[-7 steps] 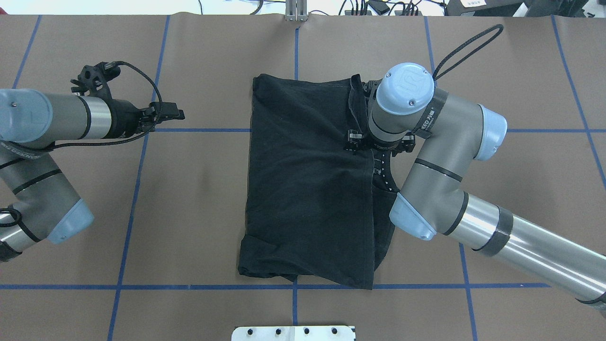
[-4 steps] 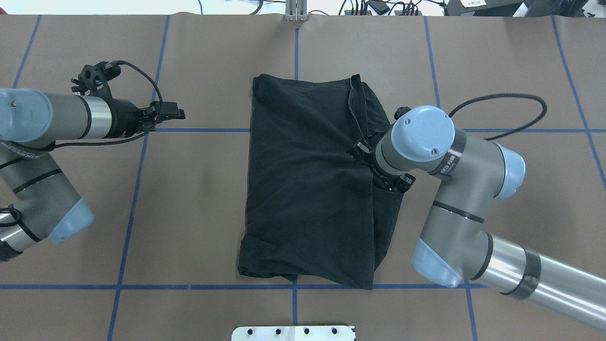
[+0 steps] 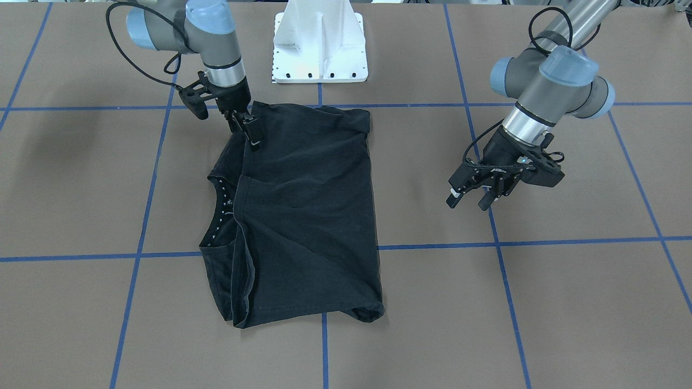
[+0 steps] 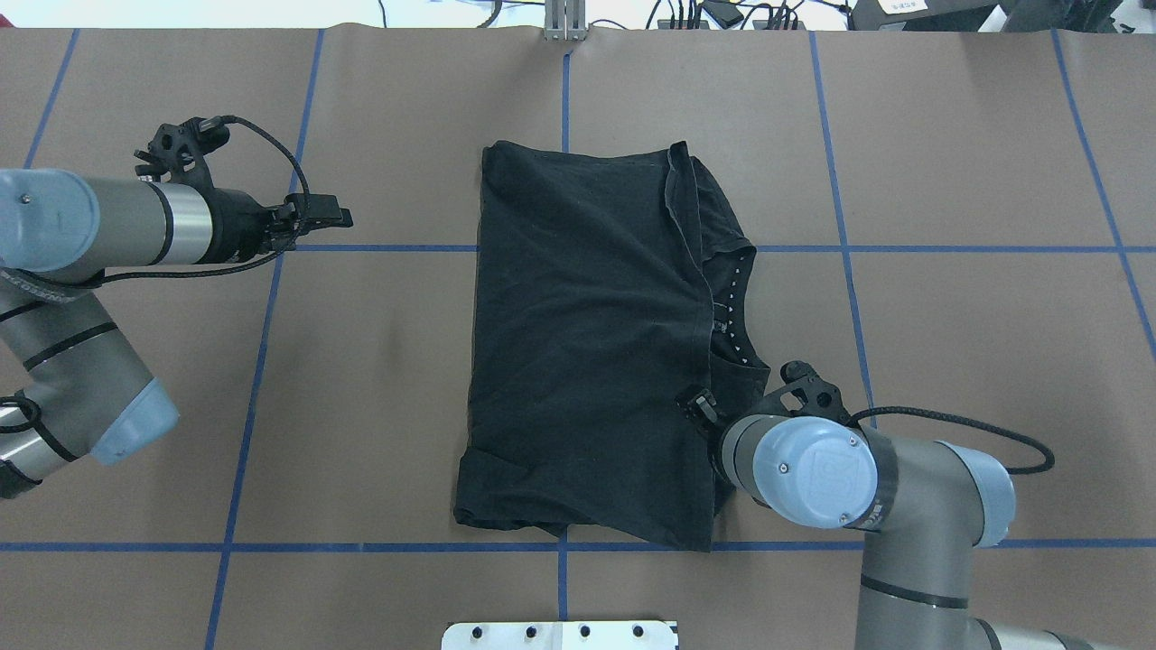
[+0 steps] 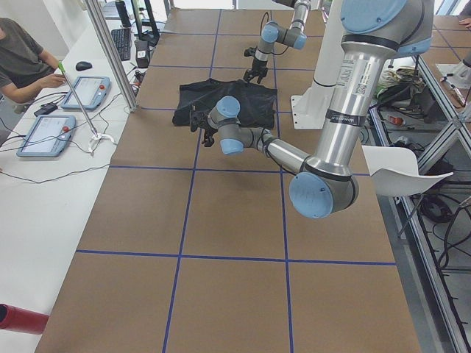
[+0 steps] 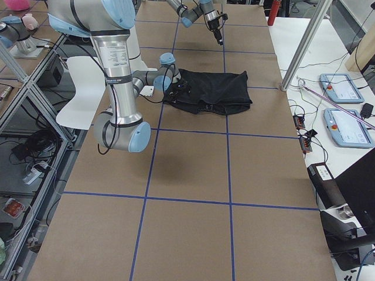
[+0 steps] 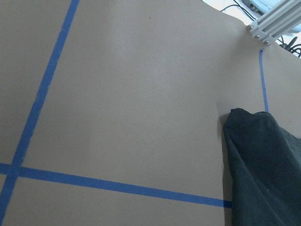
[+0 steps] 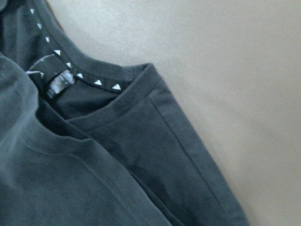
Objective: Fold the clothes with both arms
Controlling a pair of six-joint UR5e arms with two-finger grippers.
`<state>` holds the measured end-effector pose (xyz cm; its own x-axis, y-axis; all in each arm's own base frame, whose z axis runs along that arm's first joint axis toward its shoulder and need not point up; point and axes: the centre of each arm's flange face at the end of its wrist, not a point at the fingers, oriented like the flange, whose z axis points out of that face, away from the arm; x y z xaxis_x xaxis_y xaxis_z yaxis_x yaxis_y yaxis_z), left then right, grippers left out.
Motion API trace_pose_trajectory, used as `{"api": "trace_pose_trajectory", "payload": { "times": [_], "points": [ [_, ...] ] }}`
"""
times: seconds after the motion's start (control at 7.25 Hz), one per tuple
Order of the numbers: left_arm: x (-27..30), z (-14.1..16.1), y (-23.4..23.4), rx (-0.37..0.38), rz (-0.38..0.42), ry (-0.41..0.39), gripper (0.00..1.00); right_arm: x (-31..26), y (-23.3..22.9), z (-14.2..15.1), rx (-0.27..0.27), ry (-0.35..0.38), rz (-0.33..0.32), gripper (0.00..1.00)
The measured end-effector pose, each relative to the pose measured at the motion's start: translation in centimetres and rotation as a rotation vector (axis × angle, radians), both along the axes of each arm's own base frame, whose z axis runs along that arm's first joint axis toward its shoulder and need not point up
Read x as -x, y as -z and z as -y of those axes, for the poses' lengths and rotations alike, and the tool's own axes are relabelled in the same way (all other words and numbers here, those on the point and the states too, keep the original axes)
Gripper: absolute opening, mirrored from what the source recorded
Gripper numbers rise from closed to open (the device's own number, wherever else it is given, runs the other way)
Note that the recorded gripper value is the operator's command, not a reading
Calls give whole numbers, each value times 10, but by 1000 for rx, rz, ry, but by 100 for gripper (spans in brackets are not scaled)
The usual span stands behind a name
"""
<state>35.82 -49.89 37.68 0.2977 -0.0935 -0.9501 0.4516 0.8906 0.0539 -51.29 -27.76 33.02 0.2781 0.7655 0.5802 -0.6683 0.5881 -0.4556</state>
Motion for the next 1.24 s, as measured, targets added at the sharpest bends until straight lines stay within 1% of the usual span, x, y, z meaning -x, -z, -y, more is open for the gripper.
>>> {"api": "trace_pose_trajectory", "payload": {
  "times": [0.14,0.28,0.69,0.83,0.97,1.1,1.24],
  "points": [
    [0,0,0,0,0,1,99,2,-1,-12,11,-18,6,100],
    [1,-1,0,-1,0,1,99,3,0,-19,17,-32,13,100],
    [2,-1,1,-1,-2,8,99,8,1,-25,20,-35,18,99],
    [2,-1,1,0,-2,8,99,11,0,-26,20,-32,14,93],
    [2,-1,1,0,-2,9,99,13,-2,-28,21,-28,10,78],
    [2,-1,1,0,-2,9,99,14,-3,-28,20,-24,6,78],
    [2,-1,0,1,-2,9,99,15,-5,-28,18,-19,1,69]
  ]
}}
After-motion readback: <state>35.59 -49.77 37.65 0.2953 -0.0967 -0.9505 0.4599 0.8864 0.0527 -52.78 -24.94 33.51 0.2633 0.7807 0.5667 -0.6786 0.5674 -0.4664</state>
